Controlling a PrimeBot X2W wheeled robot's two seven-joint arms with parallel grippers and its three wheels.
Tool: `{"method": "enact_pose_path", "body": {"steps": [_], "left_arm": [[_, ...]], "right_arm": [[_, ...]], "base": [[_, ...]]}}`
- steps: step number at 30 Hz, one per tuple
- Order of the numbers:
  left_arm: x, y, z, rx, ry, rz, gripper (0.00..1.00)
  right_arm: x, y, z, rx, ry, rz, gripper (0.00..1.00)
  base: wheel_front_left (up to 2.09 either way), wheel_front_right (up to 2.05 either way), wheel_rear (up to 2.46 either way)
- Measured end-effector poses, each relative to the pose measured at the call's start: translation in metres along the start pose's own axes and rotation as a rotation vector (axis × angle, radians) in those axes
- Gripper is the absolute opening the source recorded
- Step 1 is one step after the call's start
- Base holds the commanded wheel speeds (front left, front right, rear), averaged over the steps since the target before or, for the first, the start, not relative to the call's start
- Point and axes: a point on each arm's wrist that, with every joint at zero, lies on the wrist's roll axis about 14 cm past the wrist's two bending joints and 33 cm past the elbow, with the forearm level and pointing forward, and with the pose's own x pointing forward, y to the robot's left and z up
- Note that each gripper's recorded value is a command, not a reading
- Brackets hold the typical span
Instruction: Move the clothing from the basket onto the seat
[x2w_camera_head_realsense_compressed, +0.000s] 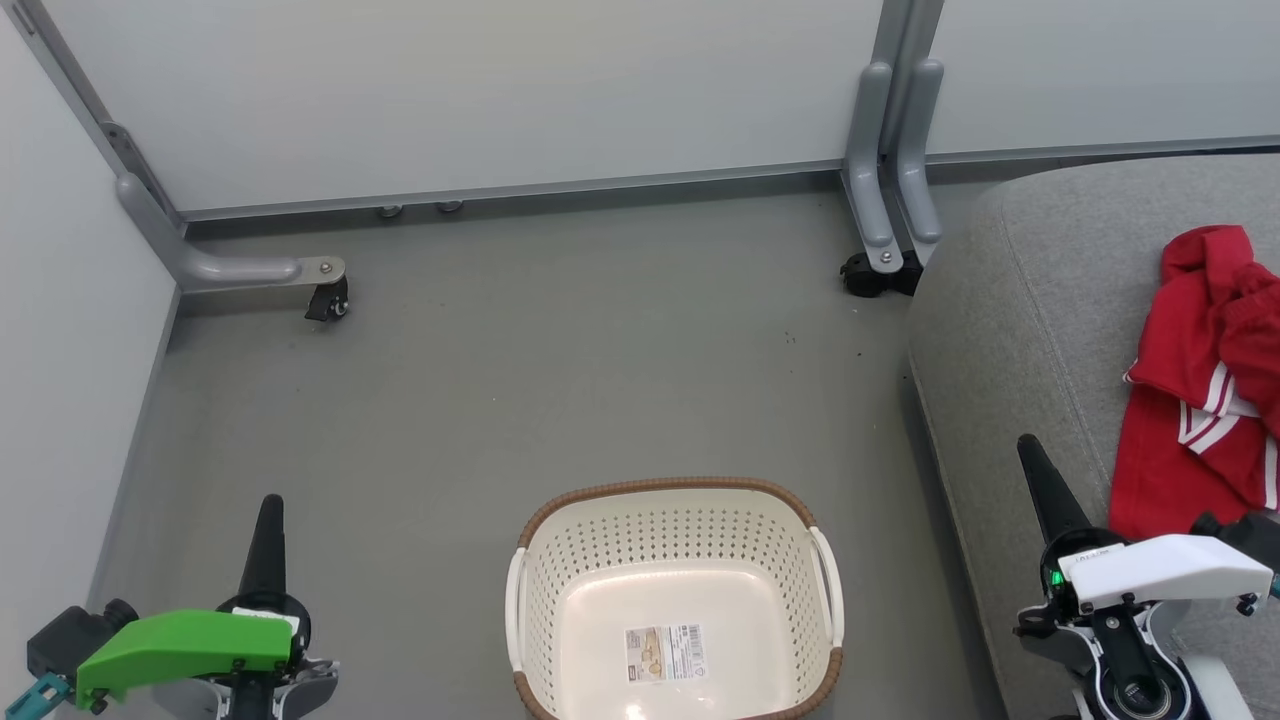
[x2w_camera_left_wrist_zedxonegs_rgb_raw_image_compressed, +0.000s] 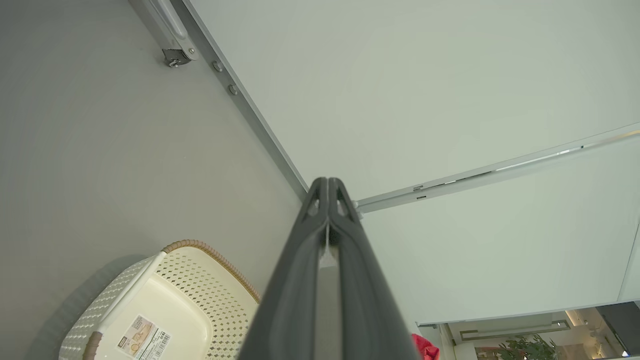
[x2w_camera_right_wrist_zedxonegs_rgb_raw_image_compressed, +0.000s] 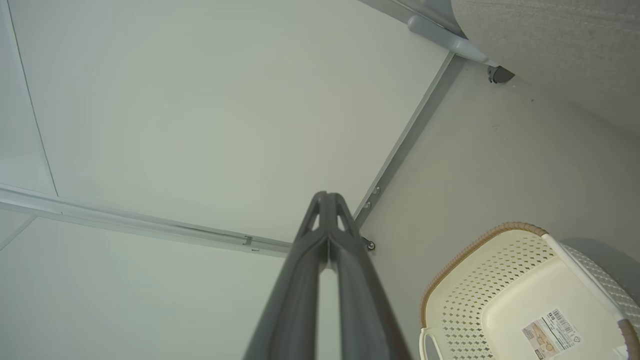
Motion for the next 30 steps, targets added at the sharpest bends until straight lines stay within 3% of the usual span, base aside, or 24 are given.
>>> {"method": "enact_pose_path", "body": {"steps": [30], "left_arm": [[0.005,-0.015,0.005,-0.262,0.003,-0.066,0.00]], "right_arm": [[0.005,-0.004,0.008,0.249,-0.026,-0.004,0.00]], "base": [[0.00,0.00,0.00]]}}
